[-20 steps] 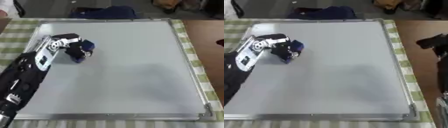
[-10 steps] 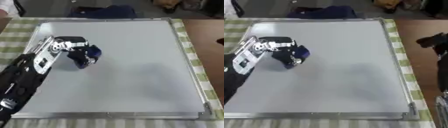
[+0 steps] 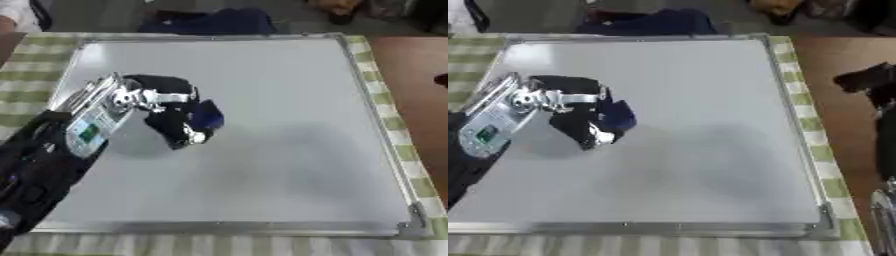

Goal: Wipe the whiteboard clean with a brush.

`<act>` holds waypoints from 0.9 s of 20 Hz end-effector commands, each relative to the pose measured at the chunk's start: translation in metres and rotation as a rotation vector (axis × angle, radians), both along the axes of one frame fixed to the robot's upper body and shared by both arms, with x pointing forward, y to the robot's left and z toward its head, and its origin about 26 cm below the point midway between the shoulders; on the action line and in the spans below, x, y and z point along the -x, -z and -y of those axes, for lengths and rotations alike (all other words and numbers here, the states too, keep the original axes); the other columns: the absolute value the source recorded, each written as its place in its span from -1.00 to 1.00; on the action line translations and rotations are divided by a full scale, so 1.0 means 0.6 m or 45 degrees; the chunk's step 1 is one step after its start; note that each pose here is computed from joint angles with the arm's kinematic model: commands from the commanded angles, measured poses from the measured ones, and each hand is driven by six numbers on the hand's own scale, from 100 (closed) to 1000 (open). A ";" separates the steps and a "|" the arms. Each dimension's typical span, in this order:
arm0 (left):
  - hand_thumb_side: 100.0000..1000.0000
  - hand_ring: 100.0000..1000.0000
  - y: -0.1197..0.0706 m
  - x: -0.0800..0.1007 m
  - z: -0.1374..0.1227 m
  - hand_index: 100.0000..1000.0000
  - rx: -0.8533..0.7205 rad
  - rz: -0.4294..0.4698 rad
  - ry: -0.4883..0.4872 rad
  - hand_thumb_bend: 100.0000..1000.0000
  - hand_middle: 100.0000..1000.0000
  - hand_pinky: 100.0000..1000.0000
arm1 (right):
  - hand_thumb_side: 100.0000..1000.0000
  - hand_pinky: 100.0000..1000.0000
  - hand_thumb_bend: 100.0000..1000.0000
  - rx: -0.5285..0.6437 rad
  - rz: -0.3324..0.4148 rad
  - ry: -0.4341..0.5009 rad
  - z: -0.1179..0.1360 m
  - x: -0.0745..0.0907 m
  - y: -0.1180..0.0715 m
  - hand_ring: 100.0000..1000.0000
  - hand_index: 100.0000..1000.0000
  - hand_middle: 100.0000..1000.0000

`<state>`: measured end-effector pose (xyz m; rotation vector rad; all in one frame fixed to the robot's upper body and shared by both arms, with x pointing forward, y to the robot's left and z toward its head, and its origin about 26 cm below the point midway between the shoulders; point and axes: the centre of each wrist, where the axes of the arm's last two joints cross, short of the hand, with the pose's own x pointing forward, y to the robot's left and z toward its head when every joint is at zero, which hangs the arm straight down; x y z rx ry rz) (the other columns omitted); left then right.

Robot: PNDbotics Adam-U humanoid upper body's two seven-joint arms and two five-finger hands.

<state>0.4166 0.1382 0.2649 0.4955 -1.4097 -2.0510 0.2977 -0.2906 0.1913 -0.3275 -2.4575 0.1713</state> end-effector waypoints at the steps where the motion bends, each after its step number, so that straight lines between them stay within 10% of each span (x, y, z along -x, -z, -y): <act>1: 0.14 -0.08 -0.020 0.017 0.001 -0.83 -0.018 0.031 0.036 -1.00 -0.58 -0.46 | 0.94 0.39 -1.00 0.021 0.039 -0.006 0.001 0.004 -0.015 0.17 -0.12 -0.18; 18: 0.10 -0.05 -0.005 0.042 0.007 -0.92 -0.188 0.144 0.331 -1.00 -0.57 -0.43 | 0.94 0.39 -1.00 0.022 0.039 -0.013 0.000 0.004 -0.016 0.17 -0.12 -0.18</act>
